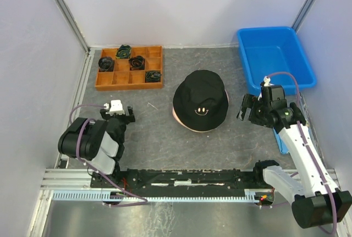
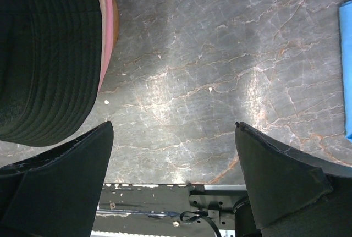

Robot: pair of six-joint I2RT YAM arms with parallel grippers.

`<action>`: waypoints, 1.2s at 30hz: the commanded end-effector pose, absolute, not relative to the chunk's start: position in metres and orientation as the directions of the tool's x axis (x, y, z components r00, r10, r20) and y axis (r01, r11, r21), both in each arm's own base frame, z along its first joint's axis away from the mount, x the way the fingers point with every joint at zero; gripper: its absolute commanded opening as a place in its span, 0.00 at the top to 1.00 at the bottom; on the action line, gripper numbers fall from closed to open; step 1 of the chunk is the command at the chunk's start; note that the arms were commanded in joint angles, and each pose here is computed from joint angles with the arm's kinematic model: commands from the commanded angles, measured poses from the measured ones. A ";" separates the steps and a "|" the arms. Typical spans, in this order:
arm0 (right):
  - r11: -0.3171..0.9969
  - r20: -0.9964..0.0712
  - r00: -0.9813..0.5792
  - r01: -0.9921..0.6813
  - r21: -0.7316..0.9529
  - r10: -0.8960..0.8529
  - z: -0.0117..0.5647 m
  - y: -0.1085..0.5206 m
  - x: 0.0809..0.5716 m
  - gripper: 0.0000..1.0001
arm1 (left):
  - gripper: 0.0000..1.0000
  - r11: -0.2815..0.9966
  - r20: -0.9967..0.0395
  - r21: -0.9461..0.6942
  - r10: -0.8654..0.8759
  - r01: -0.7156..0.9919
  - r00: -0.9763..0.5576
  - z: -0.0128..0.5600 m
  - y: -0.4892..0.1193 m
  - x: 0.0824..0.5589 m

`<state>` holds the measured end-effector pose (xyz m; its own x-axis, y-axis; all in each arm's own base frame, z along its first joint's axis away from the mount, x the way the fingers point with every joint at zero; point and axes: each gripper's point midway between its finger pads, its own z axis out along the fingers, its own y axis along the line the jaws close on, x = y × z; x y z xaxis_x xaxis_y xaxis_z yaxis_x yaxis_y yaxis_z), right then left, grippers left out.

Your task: Stack the hats

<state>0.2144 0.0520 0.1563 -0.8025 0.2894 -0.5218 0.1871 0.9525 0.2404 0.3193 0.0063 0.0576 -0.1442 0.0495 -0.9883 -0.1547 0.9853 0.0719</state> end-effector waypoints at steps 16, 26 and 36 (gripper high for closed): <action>0.967 -0.924 -0.324 0.214 0.138 0.204 0.131 0.004 0.288 0.01 | 0.01 0.998 -0.998 0.062 0.063 -0.022 0.003 0.105 -0.010 0.355; 0.968 -0.963 -0.269 0.235 -0.086 -0.020 0.122 -0.018 0.314 0.01 | 0.01 0.998 -0.998 0.056 0.056 -0.038 -0.005 0.105 -0.008 0.357; 0.978 -0.989 -0.127 0.182 -0.103 -0.081 0.111 -0.006 0.358 0.01 | 0.01 0.996 -0.999 0.037 0.037 -0.080 -0.007 0.104 -0.001 0.357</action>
